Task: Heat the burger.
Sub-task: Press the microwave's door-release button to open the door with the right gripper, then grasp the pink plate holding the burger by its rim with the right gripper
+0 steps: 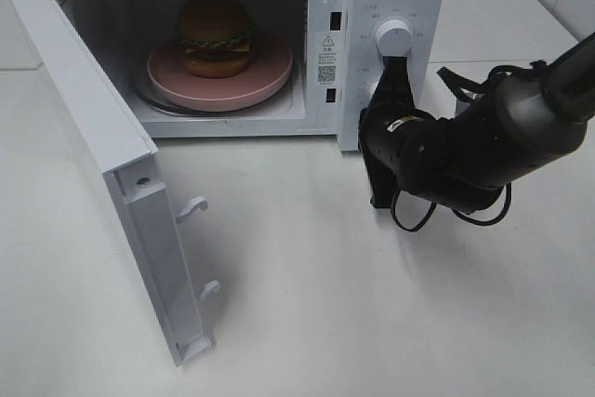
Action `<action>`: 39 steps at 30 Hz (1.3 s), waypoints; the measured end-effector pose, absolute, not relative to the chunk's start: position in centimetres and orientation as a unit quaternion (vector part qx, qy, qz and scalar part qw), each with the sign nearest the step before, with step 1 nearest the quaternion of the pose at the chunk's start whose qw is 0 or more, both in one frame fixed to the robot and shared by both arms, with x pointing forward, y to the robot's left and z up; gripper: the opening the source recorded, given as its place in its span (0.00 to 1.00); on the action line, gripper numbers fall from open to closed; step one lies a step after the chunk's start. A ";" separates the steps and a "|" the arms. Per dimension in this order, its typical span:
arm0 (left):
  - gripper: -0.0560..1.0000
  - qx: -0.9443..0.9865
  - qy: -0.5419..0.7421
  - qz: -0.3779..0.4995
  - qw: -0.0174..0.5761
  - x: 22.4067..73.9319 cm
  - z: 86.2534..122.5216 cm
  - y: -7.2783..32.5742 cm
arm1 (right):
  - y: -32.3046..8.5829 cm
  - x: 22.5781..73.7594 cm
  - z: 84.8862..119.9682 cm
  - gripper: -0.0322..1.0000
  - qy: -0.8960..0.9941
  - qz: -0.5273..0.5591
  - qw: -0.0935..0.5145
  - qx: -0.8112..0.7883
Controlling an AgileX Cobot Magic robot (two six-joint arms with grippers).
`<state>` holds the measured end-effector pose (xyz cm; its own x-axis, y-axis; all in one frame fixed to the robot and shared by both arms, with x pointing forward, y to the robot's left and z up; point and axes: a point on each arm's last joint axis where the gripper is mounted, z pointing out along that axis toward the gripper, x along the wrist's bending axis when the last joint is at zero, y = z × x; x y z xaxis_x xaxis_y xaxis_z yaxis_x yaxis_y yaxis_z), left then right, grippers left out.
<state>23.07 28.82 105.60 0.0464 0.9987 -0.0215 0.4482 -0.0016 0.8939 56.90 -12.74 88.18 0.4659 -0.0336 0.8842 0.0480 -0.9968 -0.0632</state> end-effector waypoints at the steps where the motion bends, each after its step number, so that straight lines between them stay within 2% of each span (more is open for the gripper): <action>1: 0.98 0.611 0.592 0.356 0.386 23.1 105.6 28.8 | -12.7 56.9 88.2 0.04 -0.004 -0.517 0.039 -0.855; 17: 0.98 0.611 0.592 0.356 0.386 23.1 105.6 28.8 | -13.2 53.0 90.2 0.04 -0.245 -0.423 0.000 -0.872; 19: 0.98 0.611 0.592 0.356 0.386 23.1 105.6 28.8 | -12.9 52.4 91.4 0.04 -0.340 -0.411 -0.010 -0.846; 27: 0.98 0.611 0.592 0.356 0.386 23.1 105.6 28.8 | -12.7 50.7 93.2 0.04 -0.512 -0.365 -0.013 -0.778; 39: 0.98 0.611 0.592 0.356 0.386 23.1 105.6 28.8 | -12.7 49.5 94.9 0.04 -0.702 -0.269 -0.009 -0.660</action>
